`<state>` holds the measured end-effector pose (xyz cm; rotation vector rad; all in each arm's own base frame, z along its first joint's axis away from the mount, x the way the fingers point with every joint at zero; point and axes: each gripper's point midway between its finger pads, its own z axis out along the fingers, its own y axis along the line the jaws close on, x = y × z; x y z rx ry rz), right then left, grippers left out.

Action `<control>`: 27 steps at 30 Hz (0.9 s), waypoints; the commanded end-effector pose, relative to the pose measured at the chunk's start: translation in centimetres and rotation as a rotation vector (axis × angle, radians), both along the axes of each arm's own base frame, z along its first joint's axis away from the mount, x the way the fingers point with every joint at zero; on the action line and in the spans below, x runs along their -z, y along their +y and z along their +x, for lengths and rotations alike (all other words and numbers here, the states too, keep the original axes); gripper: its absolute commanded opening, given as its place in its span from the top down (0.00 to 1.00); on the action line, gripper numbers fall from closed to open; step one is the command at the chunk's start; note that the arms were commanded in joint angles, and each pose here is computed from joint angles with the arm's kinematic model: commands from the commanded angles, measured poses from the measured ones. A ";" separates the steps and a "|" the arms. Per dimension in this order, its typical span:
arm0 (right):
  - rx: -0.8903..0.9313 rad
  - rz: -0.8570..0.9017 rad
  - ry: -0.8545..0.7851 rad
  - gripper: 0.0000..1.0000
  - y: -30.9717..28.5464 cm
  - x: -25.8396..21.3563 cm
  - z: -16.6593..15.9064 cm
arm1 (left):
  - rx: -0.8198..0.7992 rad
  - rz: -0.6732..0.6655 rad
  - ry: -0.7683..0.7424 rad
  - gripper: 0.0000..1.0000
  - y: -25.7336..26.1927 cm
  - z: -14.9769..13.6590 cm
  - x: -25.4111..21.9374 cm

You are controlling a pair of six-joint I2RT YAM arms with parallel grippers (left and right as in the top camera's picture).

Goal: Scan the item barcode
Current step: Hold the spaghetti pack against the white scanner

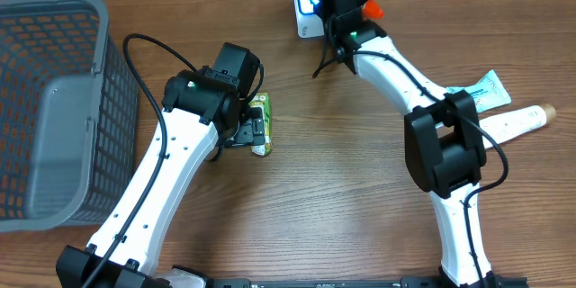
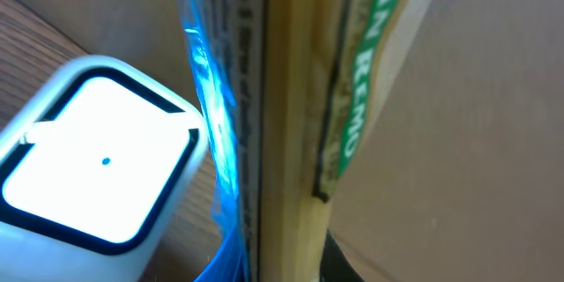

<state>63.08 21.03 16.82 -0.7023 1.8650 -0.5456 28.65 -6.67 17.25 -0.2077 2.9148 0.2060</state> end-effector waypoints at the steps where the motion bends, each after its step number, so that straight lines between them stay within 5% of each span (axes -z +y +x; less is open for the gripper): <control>1: -0.037 -0.018 -0.164 0.96 2.4 -7.0 -0.3 | -0.022 0.009 -0.005 0.00 0.2 0.1 0.1; 27: -0.057 -0.081 -0.154 0.96 3.9 -6.5 -1.0 | -0.022 0.009 -0.005 0.00 0.2 0.1 0.1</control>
